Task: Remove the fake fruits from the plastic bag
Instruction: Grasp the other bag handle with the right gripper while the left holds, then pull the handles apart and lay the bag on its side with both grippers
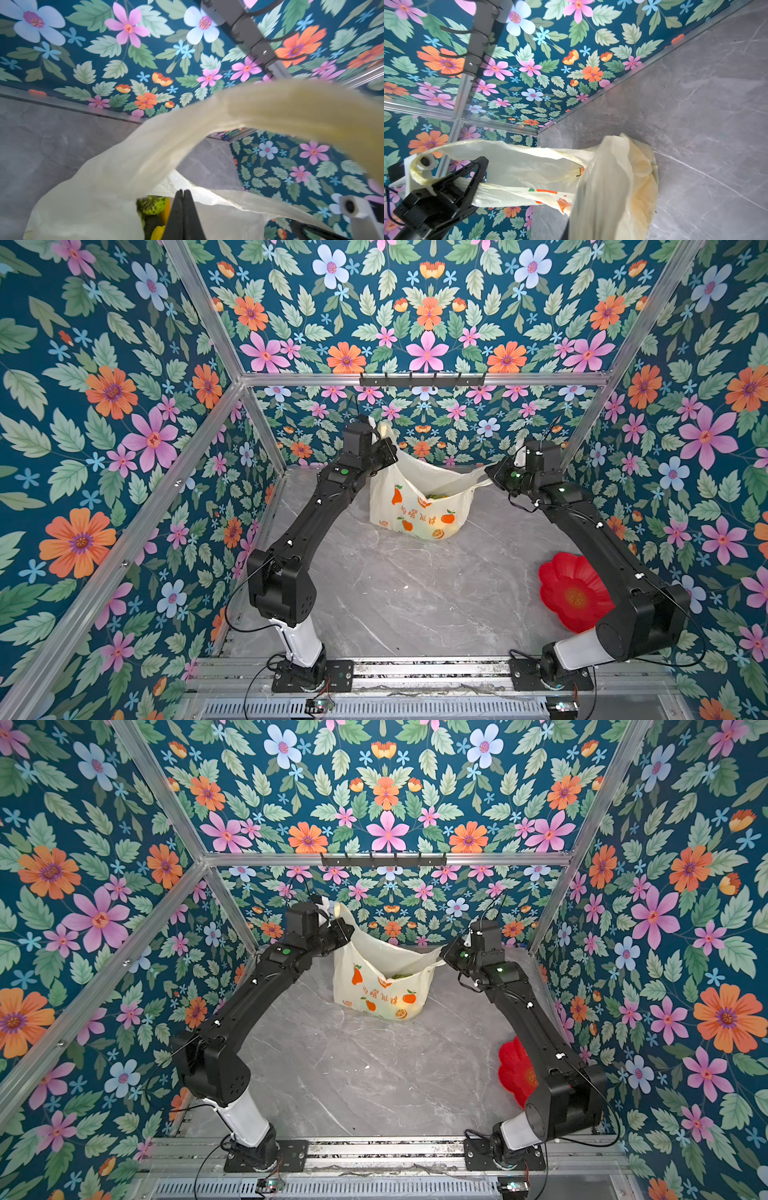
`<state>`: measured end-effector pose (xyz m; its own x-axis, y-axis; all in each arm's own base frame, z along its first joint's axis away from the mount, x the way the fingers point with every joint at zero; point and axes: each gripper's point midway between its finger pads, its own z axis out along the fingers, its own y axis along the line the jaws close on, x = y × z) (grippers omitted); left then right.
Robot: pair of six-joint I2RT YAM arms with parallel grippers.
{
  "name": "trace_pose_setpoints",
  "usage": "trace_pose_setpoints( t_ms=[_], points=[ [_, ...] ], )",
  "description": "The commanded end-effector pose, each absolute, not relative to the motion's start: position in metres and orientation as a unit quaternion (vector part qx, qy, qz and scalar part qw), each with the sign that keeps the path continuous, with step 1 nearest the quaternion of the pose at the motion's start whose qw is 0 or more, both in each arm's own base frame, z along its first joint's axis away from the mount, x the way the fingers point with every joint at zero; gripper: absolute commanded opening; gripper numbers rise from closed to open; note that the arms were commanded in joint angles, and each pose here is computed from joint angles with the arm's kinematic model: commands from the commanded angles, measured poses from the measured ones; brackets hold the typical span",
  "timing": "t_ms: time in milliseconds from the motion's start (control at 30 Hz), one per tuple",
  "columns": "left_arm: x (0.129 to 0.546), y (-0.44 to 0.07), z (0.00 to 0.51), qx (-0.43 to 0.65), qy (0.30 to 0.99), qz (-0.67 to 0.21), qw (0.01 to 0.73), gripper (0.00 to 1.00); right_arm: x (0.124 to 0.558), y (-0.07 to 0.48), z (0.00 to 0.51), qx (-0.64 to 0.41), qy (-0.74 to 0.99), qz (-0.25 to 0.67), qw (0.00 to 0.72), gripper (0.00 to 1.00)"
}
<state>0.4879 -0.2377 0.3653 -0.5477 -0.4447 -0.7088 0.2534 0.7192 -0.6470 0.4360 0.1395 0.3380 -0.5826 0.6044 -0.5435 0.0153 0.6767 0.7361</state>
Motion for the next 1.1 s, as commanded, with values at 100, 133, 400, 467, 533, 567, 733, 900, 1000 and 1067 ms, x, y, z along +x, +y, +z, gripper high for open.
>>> trace_pose_setpoints(
  t_ms=[100, 133, 400, 467, 533, 567, 733, 900, 1000, 1067],
  points=[
    [0.457, -0.223, 0.395, -0.076, 0.723, -0.432, 0.534, 0.02, 0.411, 0.130, 0.350, 0.169, 0.810, 0.342, 0.446, 0.00],
    [0.449, -0.218, 0.389, -0.081, 0.718, -0.435, 0.538, 0.02, 0.406, 0.129, 0.343, 0.168, 0.812, 0.340, 0.444, 0.00],
    [0.428, -0.176, 0.239, -0.159, 0.806, -0.373, 0.430, 0.02, 0.367, 0.129, 0.231, 0.179, 0.855, 0.321, 0.365, 0.00],
    [0.423, -0.157, 0.190, -0.196, 0.828, -0.348, 0.393, 0.01, 0.354, 0.127, 0.191, 0.190, 0.873, 0.303, 0.332, 0.00],
    [0.418, -0.143, 0.154, -0.216, 0.846, -0.323, 0.365, 0.00, 0.344, 0.125, 0.163, 0.197, 0.886, 0.287, 0.307, 0.00],
    [0.415, -0.138, 0.139, -0.221, 0.854, -0.309, 0.356, 0.00, 0.340, 0.125, 0.151, 0.198, 0.892, 0.278, 0.298, 0.00],
    [0.411, -0.129, 0.091, -0.241, 0.880, -0.281, 0.299, 0.00, 0.334, 0.112, 0.117, 0.215, 0.910, 0.224, 0.276, 0.00],
    [0.411, -0.134, 0.108, -0.207, 0.885, -0.264, 0.322, 0.09, 0.345, 0.124, 0.134, 0.192, 0.909, 0.233, 0.288, 0.00],
    [0.402, -0.131, 0.117, -0.196, 0.888, -0.250, 0.333, 0.27, 0.348, 0.130, 0.144, 0.173, 0.912, 0.223, 0.299, 0.00],
    [0.392, -0.126, 0.118, -0.198, 0.888, -0.243, 0.337, 0.42, 0.348, 0.132, 0.145, 0.169, 0.913, 0.219, 0.300, 0.00]
  ],
)
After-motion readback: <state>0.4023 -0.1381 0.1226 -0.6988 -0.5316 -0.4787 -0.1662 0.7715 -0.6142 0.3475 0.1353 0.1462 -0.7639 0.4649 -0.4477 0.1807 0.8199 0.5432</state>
